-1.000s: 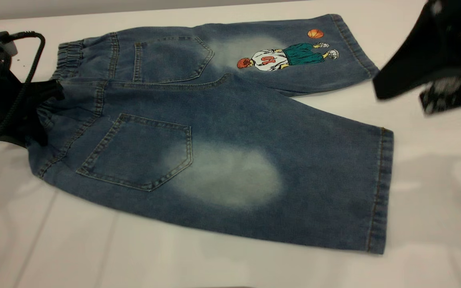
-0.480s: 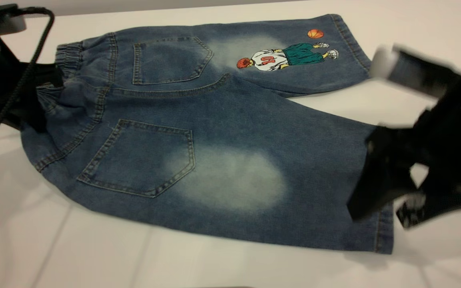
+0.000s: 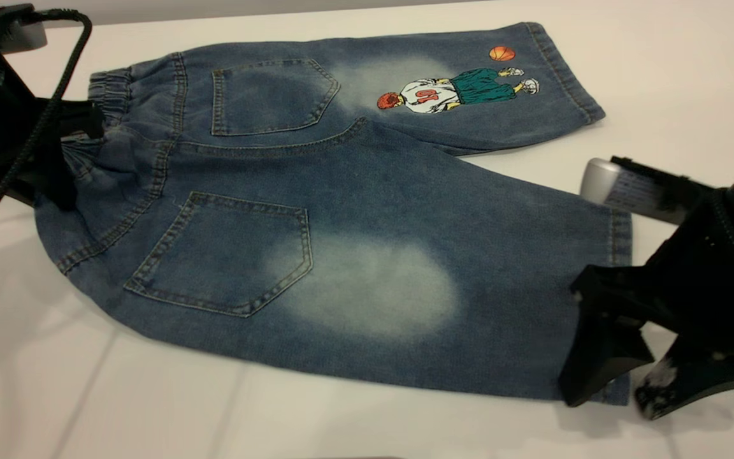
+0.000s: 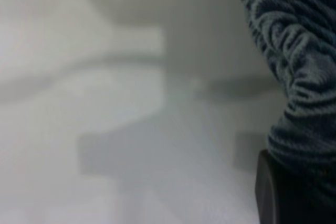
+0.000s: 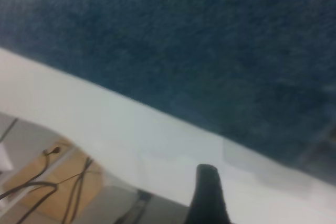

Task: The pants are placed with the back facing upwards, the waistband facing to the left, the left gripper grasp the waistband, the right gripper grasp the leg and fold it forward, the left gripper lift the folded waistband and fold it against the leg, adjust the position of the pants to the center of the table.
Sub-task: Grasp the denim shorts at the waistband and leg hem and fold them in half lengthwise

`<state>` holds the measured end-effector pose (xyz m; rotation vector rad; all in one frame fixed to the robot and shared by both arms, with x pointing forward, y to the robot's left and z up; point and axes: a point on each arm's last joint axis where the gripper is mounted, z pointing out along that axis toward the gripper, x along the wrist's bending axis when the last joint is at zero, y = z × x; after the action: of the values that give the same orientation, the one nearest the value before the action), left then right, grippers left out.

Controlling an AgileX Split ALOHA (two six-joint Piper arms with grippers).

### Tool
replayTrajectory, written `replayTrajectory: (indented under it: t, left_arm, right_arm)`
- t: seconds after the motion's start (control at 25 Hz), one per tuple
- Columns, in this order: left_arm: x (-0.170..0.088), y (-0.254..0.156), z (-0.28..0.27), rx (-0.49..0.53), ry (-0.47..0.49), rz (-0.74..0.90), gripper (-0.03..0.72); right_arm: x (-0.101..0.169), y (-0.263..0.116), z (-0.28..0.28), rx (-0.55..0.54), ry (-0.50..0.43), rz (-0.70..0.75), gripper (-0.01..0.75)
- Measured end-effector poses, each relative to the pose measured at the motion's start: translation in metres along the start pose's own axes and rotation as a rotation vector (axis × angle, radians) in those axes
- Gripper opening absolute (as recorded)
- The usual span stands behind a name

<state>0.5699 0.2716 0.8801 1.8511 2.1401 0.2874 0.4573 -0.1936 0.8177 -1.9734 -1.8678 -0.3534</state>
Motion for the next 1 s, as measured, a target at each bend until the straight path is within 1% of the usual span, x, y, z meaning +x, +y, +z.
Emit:
replayTrajectory:
  t: [0.2, 0.28, 0.36, 0.44, 0.6, 0.8, 0.88, 1.0]
  left_arm:
    - [0.000, 0.000, 0.000, 0.001, 0.000, 0.000, 0.090]
    - [0.000, 0.000, 0.000, 0.001, 0.000, 0.000, 0.090]
    - [0.000, 0.000, 0.000, 0.002, 0.000, 0.000, 0.090]
    - [0.000, 0.000, 0.000, 0.005, 0.001, 0.000, 0.090]
    - [0.000, -0.001, 0.000, 0.009, 0.001, -0.001, 0.090]
    - [0.000, -0.001, 0.000, 0.009, 0.001, -0.001, 0.090]
    - [0.000, -0.001, 0.000, 0.009, 0.001, -0.001, 0.090]
    - [0.000, -0.001, 0.000, 0.009, 0.001, -0.001, 0.090]
  right_arm:
    - [0.005, 0.004, 0.004, -0.032, 0.080, -0.014, 0.477]
    - [0.006, 0.007, 0.005, -0.065, 0.095, -0.005, 0.473]
    - [0.005, 0.010, 0.005, -0.099, 0.094, 0.010, 0.451]
    - [0.004, 0.014, 0.004, -0.139, 0.086, 0.034, 0.408]
    - [0.003, 0.018, 0.005, -0.189, 0.080, 0.053, 0.277]
    - [0.004, 0.022, 0.004, -0.225, 0.095, 0.090, 0.071]
    - [0.004, 0.022, 0.004, -0.231, 0.096, 0.091, 0.032]
    - [0.004, 0.022, 0.004, -0.233, 0.097, 0.078, 0.022]
